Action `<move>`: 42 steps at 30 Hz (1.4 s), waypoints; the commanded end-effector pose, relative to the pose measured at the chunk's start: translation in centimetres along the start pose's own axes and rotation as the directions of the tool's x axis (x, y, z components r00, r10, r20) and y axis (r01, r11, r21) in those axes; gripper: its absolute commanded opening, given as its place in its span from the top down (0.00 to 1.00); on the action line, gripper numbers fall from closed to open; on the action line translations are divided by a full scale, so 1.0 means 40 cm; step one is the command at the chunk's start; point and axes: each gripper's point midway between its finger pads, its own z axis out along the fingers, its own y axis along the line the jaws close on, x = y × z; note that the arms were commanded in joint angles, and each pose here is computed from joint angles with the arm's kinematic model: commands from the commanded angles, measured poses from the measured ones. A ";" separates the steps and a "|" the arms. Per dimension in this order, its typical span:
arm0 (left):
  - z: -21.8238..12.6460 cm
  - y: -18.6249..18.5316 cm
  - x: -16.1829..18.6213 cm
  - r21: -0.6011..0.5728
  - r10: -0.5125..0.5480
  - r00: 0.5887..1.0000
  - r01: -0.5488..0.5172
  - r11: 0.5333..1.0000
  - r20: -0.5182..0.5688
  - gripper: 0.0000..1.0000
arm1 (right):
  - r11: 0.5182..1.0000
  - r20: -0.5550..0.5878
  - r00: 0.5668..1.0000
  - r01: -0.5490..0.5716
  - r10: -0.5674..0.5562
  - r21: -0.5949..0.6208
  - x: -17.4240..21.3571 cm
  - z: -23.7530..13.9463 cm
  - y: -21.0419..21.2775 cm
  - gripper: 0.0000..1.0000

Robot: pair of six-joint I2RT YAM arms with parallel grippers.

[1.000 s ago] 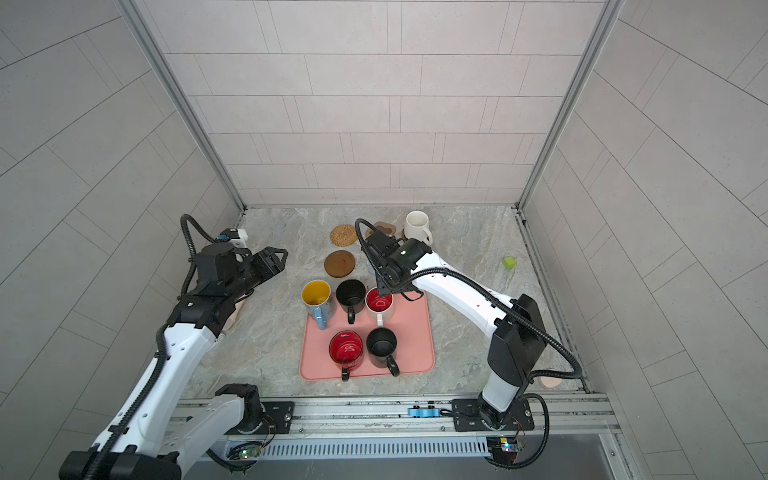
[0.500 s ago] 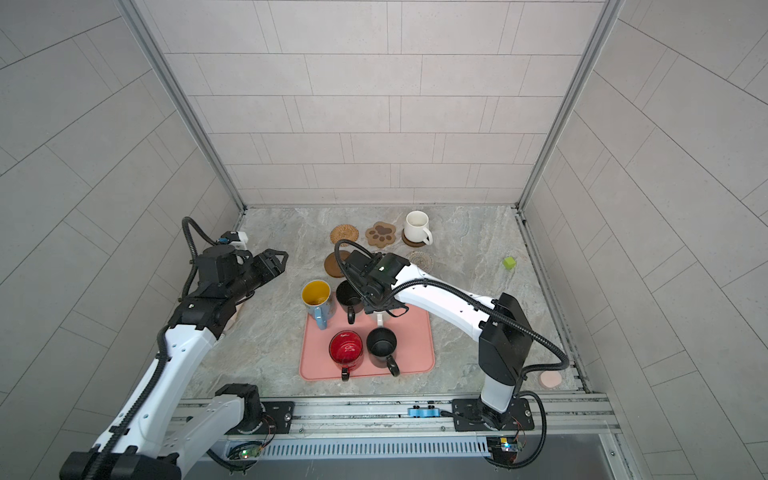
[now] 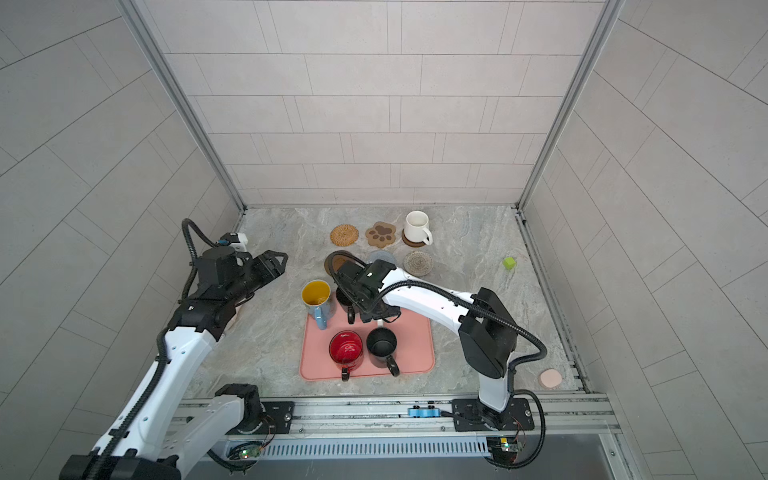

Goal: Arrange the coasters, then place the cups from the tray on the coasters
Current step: 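Lower the open right gripper onto the rim of the red-lined white mug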

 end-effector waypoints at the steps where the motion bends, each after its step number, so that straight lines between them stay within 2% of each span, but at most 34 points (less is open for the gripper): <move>1: -0.008 0.008 -0.001 -0.012 -0.007 1.000 0.007 1.000 0.011 0.32 | 1.000 -0.027 1.000 -0.004 0.004 0.018 0.018 0.028 0.003 0.42; 14: -0.010 0.011 0.005 -0.015 -0.004 1.000 0.004 1.000 0.004 0.32 | 0.996 -0.052 0.998 0.026 -0.022 0.081 0.022 0.068 -0.024 0.46; 29: -0.017 0.007 0.000 -0.017 0.003 1.000 -0.003 1.000 0.004 0.32 | 0.994 -0.066 0.996 0.064 -0.058 0.085 0.011 0.078 -0.075 0.48; 32: -0.019 0.007 -0.002 -0.020 0.003 1.000 -0.003 1.000 0.005 0.32 | 0.993 -0.058 0.994 0.092 -0.088 0.073 0.003 0.080 -0.085 0.48; 38: -0.022 0.004 0.001 -0.017 0.003 1.000 -0.003 1.000 -0.001 0.32 | 0.967 -0.045 0.970 0.243 -0.240 0.080 -0.014 0.081 -0.108 0.49; 42: -0.027 0.002 -0.001 -0.022 0.019 1.000 -0.019 1.000 -0.008 0.32 | 0.956 -0.026 0.958 0.287 -0.286 0.061 -0.030 0.082 -0.120 0.50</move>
